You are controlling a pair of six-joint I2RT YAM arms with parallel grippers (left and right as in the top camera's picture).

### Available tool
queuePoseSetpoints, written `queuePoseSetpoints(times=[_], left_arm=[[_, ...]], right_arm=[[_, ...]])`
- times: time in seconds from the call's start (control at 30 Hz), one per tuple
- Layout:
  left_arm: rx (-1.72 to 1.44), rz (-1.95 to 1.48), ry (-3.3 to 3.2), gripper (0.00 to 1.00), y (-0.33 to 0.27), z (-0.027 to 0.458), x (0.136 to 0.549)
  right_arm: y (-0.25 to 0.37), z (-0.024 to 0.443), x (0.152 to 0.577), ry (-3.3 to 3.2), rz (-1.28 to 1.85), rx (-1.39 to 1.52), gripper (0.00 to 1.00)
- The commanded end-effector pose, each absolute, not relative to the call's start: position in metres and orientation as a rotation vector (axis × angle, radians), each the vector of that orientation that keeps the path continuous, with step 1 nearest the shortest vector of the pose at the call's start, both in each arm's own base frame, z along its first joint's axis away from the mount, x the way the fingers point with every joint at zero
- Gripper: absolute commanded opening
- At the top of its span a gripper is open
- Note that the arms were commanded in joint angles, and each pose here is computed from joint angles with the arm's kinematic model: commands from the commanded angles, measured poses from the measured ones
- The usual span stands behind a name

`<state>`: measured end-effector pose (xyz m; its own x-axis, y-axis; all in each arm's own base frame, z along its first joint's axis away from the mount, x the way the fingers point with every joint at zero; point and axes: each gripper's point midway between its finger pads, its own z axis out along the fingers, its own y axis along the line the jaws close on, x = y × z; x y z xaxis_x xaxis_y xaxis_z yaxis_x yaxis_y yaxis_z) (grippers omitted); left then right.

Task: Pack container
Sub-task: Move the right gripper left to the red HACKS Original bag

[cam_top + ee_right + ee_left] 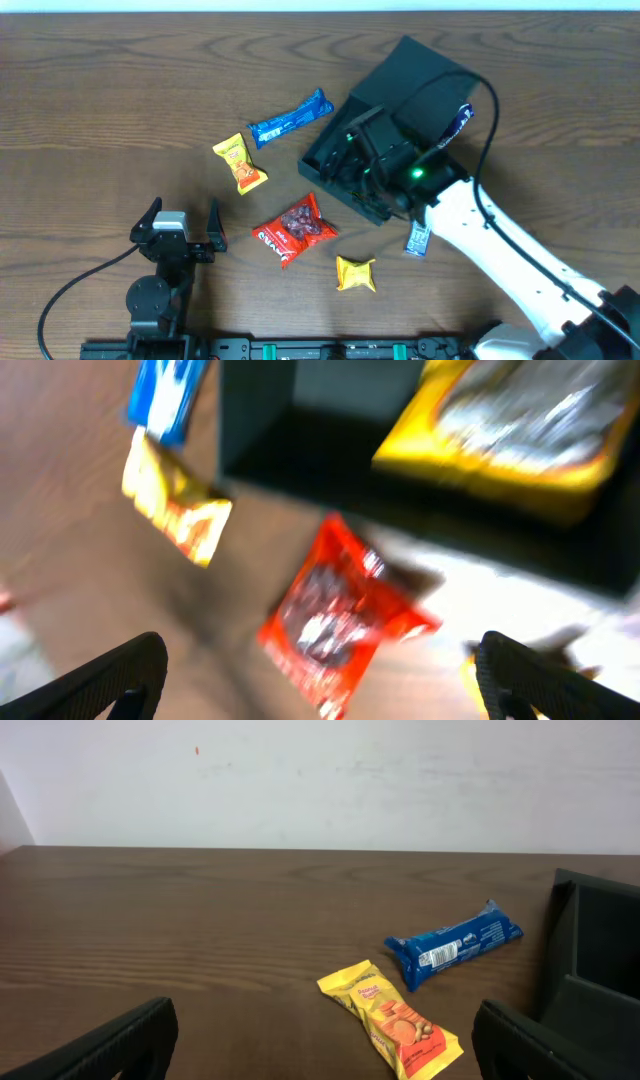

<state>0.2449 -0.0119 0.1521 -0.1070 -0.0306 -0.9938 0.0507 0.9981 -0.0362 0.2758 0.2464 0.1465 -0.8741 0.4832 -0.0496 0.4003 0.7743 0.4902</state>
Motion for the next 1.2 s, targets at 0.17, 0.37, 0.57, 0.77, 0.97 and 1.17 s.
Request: queuePoseSetpoints(times=[0.17,0.37,0.57,0.77,0.97,1.17], left_arm=[[0.019,-0.078,1.732,0.95,-0.013,0.135,0.244],[0.019,-0.078,1.732,0.95,-0.013,0.135,0.244],[0.019,-0.078,1.732,0.95,-0.013,0.135,0.244],[0.019,-0.078,1.732,0.95,-0.013,0.135,0.244],[0.019,-0.078,1.732,0.95,-0.013,0.135,0.244],[0.019,-0.078,1.732,0.95,-0.013,0.135,0.244]], right_arm=[[0.308,0.164,0.21,2.797,0.811,-0.332,0.99],[0.315,0.178,0.202,2.397,0.642,-1.204,0.99],[0.285,0.185,0.18,1.786,0.354,-2.09,0.99],[0.277,0.179,0.189,1.522,0.27,-2.46,0.93],[0.287,0.158,0.214,1.232,0.23,-2.618,0.91],[0.304,0.141,0.23,1.187,0.284,-2.592,0.89]])
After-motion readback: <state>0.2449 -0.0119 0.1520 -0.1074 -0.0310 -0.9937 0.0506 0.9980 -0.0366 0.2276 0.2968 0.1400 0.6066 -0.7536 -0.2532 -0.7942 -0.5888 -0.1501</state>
